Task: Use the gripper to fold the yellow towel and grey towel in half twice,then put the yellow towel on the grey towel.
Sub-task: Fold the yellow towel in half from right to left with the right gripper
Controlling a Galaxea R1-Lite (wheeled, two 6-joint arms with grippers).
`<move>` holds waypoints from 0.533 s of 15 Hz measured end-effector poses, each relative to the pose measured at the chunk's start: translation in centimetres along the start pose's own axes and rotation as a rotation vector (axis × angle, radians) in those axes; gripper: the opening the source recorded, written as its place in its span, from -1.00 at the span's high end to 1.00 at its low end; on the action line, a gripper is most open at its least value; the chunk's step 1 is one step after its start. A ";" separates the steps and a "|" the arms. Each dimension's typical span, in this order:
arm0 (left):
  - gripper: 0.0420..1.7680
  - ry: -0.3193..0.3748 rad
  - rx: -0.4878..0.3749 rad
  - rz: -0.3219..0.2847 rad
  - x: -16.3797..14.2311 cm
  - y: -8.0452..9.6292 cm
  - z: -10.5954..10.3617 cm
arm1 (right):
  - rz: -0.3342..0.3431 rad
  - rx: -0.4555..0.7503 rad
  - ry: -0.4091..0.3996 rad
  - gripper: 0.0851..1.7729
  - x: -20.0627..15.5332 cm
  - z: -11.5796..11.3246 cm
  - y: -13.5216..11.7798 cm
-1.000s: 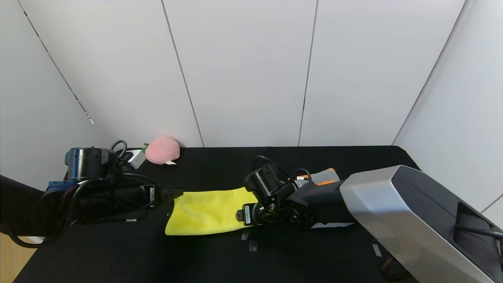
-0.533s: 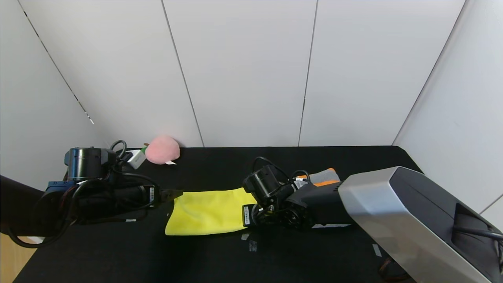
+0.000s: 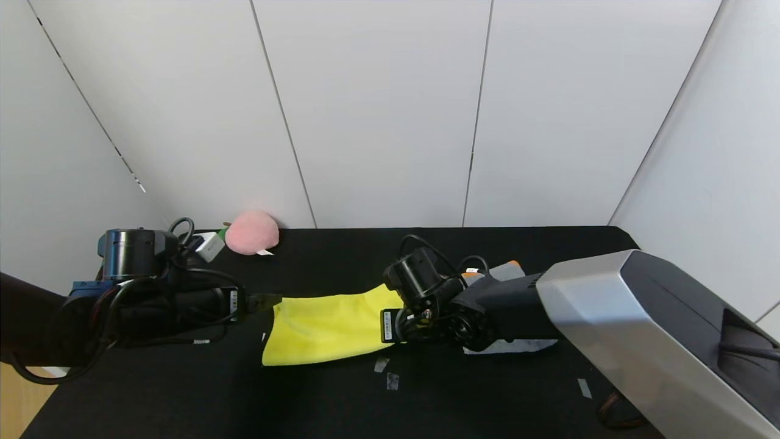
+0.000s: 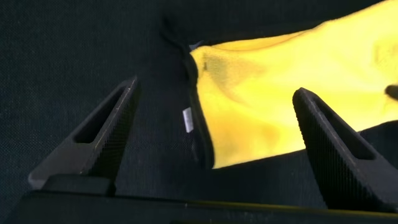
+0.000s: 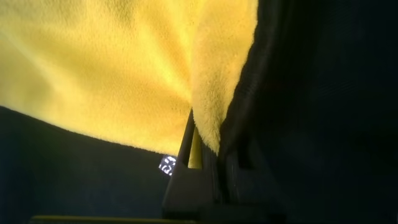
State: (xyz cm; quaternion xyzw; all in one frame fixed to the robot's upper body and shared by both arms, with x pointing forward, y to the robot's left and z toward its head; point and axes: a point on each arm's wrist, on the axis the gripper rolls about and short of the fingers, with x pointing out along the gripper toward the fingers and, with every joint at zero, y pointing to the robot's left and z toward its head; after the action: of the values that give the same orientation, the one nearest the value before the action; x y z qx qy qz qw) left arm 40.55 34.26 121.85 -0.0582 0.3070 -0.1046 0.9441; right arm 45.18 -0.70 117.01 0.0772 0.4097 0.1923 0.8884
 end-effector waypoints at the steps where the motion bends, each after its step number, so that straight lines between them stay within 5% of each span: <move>1: -0.94 -0.001 0.000 0.000 0.0 0.0 0.0 | -0.012 0.007 0.004 0.90 -0.5 0.4 -0.5; 8: -0.94 -0.007 -0.001 0.003 -0.4 0.0 0.2 | -0.057 0.063 -0.027 0.90 -2.8 3.0 -3.4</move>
State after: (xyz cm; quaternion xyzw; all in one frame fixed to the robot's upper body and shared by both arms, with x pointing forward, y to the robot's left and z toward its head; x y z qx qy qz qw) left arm 40.37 34.39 122.18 -0.0586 0.3036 -0.1026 0.9454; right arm 46.73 -4.88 119.98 0.0959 0.4056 0.1527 0.8961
